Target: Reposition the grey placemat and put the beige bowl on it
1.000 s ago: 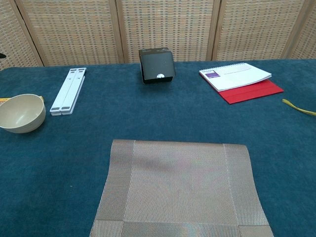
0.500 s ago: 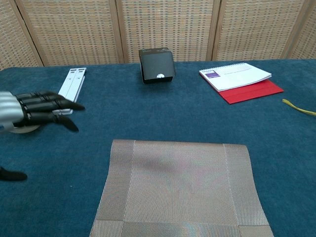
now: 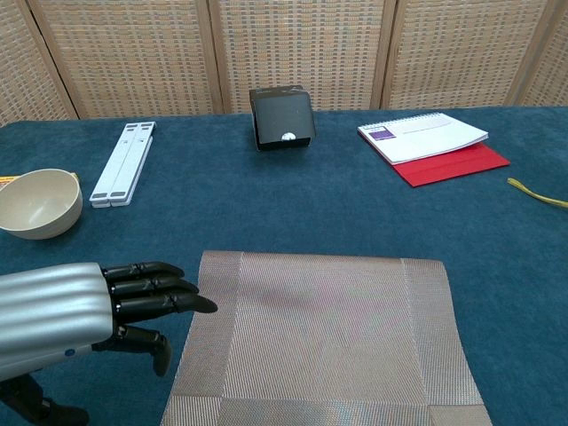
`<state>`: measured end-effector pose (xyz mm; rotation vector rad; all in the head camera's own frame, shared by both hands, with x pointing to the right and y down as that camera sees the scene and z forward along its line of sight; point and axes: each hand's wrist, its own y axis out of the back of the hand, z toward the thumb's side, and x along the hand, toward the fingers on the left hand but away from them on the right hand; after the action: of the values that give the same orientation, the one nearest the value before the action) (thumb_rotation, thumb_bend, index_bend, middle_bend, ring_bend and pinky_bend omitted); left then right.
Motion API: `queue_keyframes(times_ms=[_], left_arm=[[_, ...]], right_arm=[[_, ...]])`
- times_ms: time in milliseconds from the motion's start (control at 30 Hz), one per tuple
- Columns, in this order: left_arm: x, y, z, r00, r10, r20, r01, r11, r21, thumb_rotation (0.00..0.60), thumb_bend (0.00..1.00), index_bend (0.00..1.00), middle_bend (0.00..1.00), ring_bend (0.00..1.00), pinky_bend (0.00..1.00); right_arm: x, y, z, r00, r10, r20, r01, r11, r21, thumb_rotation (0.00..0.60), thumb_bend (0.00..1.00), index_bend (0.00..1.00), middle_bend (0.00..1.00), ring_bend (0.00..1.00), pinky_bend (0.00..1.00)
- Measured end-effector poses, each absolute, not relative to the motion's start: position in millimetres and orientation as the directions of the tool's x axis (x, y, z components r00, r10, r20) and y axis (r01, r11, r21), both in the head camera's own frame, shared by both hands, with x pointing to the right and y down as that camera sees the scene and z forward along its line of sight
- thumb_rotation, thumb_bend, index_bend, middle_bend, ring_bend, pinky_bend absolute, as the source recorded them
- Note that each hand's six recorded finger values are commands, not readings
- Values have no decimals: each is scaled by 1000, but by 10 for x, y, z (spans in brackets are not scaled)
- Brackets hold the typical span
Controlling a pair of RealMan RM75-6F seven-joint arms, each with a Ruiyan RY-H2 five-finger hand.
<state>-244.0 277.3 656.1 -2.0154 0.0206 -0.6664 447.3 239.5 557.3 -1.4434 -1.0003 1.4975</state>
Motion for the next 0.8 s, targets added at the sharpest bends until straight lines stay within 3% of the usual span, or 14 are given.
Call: queue_keyframes(times_ms=[567,800], left_arm=[[-2018,2903,6800,859,-221,462,284,-545,-789,600,71,379,0,0,0],[-1907,2891,6786,866,-218,451,276,-542,-793,600,231,397,0,0,0]], right_arm=[[4523,2365,5598,-31,931,-364,-20,-365,-931,600,0,0,0,0,0],[4538,2356,5602,-36,930,-365,-18,-366,-930,600,0,0,0,0,0]])
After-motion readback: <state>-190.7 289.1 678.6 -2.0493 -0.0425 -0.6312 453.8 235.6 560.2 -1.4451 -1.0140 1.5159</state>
